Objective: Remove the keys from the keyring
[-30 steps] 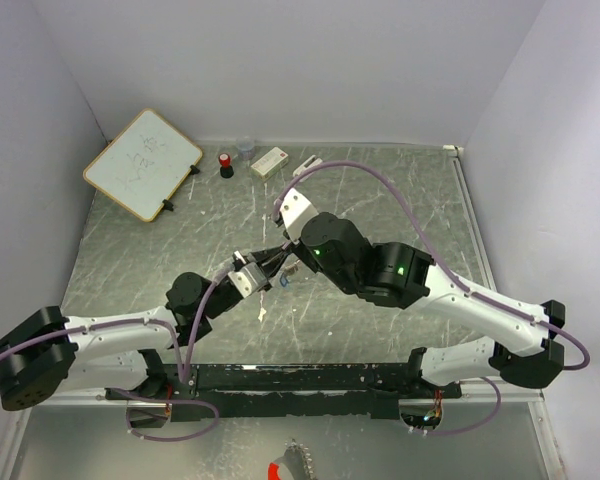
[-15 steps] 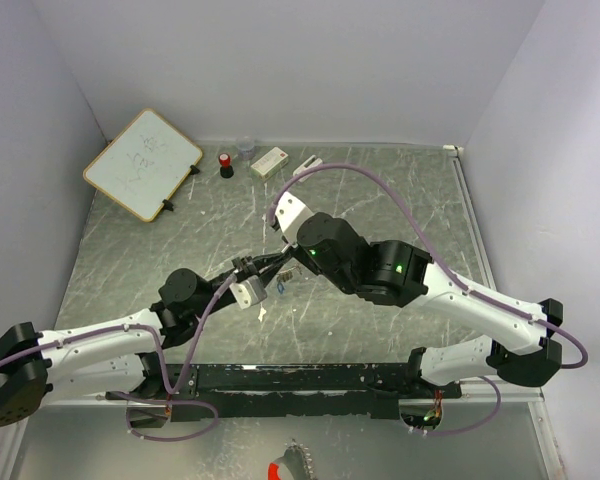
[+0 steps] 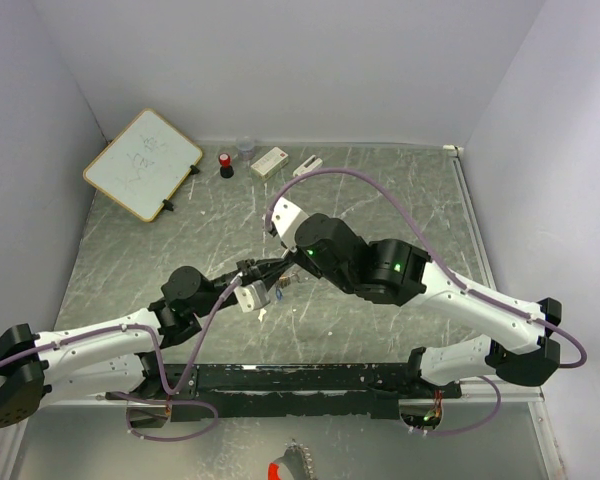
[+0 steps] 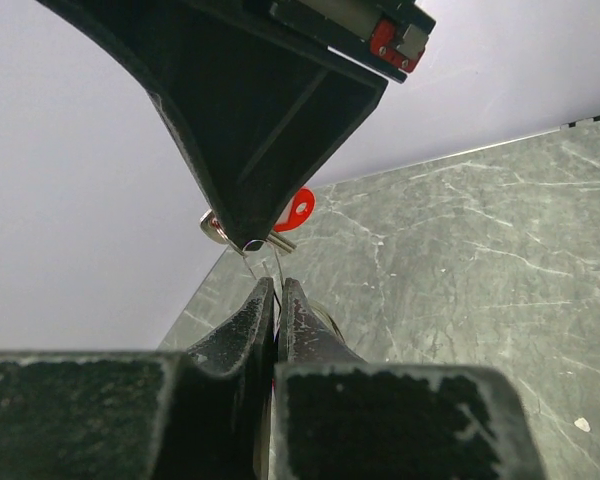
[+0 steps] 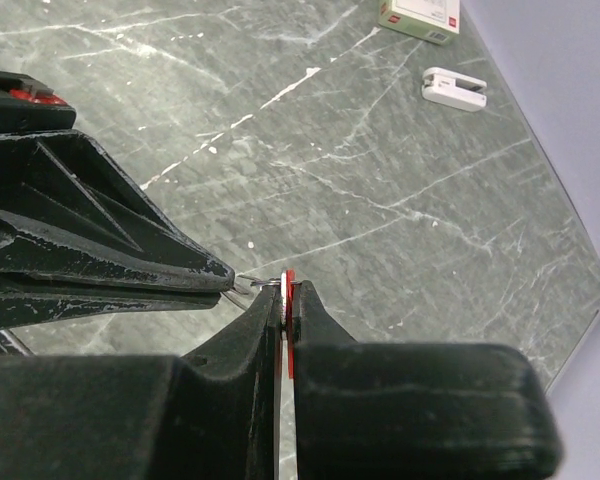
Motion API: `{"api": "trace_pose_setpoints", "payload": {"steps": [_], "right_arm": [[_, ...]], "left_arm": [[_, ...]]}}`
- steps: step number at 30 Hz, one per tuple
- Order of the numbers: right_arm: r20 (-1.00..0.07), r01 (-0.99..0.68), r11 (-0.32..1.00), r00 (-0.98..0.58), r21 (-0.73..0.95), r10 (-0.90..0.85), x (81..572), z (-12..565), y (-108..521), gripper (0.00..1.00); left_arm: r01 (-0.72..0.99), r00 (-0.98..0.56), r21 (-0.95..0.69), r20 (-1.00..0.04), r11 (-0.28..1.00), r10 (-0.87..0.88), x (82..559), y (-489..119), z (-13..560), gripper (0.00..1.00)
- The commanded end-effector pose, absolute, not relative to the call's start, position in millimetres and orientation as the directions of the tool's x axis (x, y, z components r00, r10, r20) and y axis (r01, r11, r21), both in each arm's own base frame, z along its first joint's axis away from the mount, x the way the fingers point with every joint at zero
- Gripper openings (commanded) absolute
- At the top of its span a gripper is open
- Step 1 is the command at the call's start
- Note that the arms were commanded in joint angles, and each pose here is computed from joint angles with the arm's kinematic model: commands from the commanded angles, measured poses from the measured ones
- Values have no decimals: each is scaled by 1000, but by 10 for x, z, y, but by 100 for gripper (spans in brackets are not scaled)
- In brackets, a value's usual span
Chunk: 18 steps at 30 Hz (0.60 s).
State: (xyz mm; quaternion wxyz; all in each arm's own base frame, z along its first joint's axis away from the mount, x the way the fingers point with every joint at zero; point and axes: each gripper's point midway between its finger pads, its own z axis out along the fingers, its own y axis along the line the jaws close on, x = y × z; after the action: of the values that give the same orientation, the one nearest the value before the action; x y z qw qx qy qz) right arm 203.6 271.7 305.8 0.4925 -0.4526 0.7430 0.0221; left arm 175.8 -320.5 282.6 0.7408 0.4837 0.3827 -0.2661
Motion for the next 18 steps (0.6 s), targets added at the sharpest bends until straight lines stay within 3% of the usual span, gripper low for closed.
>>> {"api": "trace_pose_setpoints", "payload": {"steps": [1,13,16,18], "right_arm": [[-841,-685,630,-45,-366,-538,2106,3469,2870,0],[-802,-733,579,-75,-359,-592,2041,3277,2939,0],[-818,-712,602,-69,-361,-572,2066,3367,2900,0],[-826,-694,621,-69,-364,-560,2090,3419,2863,0]], "left_arm": [[813,561,534,-825,231,-70,1474,-3366,2751,7],[779,585,535,-808,328,-72,1564,-3234,2860,7],[769,569,500,-820,398,-69,1656,-3160,2914,7],[759,547,449,-832,472,-88,1732,-3061,2966,13]]}}
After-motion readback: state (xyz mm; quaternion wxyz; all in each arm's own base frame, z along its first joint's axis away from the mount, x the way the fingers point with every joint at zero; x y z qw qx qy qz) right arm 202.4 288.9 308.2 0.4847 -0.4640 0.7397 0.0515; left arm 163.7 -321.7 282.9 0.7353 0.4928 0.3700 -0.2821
